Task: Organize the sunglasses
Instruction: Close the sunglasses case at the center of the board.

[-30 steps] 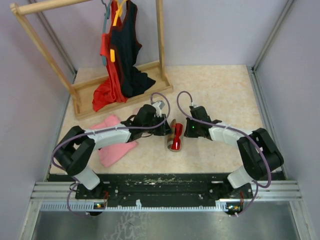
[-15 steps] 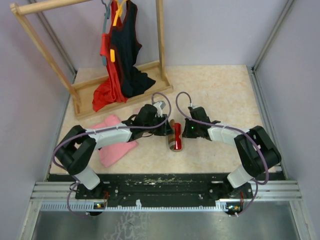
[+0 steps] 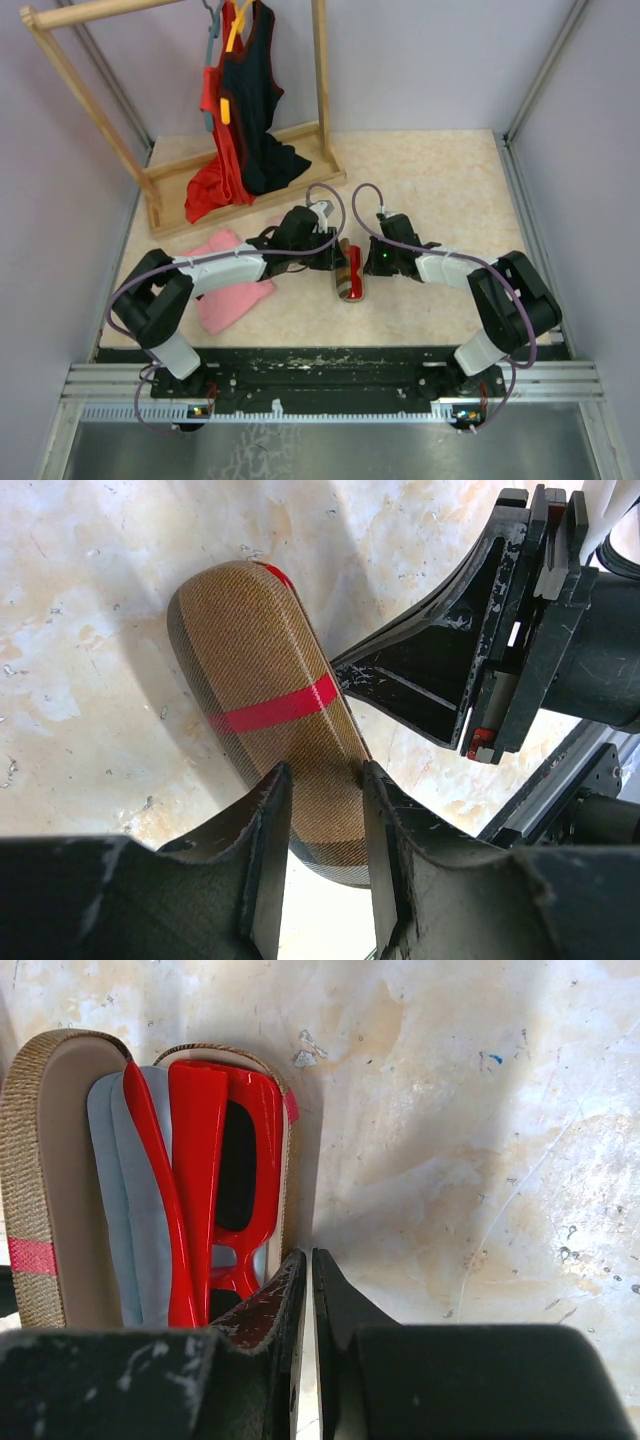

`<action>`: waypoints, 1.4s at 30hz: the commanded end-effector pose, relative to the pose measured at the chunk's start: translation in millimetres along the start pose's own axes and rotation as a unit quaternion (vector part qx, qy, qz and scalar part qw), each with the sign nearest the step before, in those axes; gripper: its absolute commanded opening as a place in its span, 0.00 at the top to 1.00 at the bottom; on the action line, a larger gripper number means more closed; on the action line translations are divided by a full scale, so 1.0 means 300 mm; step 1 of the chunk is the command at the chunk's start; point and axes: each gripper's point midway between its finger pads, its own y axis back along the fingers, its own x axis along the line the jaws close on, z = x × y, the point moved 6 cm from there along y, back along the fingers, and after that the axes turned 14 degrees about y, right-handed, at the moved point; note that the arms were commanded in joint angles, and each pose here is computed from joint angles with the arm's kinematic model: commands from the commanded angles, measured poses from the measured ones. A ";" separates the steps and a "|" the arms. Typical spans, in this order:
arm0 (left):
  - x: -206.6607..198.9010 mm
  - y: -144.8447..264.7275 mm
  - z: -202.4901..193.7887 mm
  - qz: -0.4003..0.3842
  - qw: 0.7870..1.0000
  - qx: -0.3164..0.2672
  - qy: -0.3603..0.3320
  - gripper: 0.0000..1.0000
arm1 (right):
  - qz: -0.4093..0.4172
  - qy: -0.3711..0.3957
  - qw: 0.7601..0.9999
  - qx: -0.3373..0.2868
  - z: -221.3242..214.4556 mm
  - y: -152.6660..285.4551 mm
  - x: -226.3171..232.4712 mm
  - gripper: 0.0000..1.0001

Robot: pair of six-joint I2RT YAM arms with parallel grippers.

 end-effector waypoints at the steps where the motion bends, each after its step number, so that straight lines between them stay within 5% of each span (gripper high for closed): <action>1: -0.005 -0.030 -0.016 0.011 1.000 0.010 -0.012 0.60 | 0.042 -0.001 0.999 -0.014 0.014 -0.012 0.044 0.91; 19: 0.015 -0.080 -0.085 0.021 0.999 0.036 -0.013 0.61 | 0.031 -0.001 0.999 -0.011 0.009 -0.015 0.034 0.91; 30: -0.009 -0.056 -0.056 0.011 1.000 0.016 -0.023 0.61 | -0.047 0.005 0.998 -0.034 0.031 0.048 -0.017 0.88; 36: -0.102 0.080 0.071 -0.011 0.996 -0.070 -0.060 0.56 | -0.079 0.023 0.992 -0.095 0.080 0.150 -0.030 0.70; 39: -0.111 0.184 0.151 0.017 0.987 -0.147 -0.069 0.52 | -0.072 0.034 0.988 -0.136 0.103 0.207 -0.021 0.44; 42: -0.086 0.287 0.195 0.061 0.975 -0.202 -0.070 0.44 | -0.064 0.045 0.987 -0.142 0.106 0.227 -0.012 0.32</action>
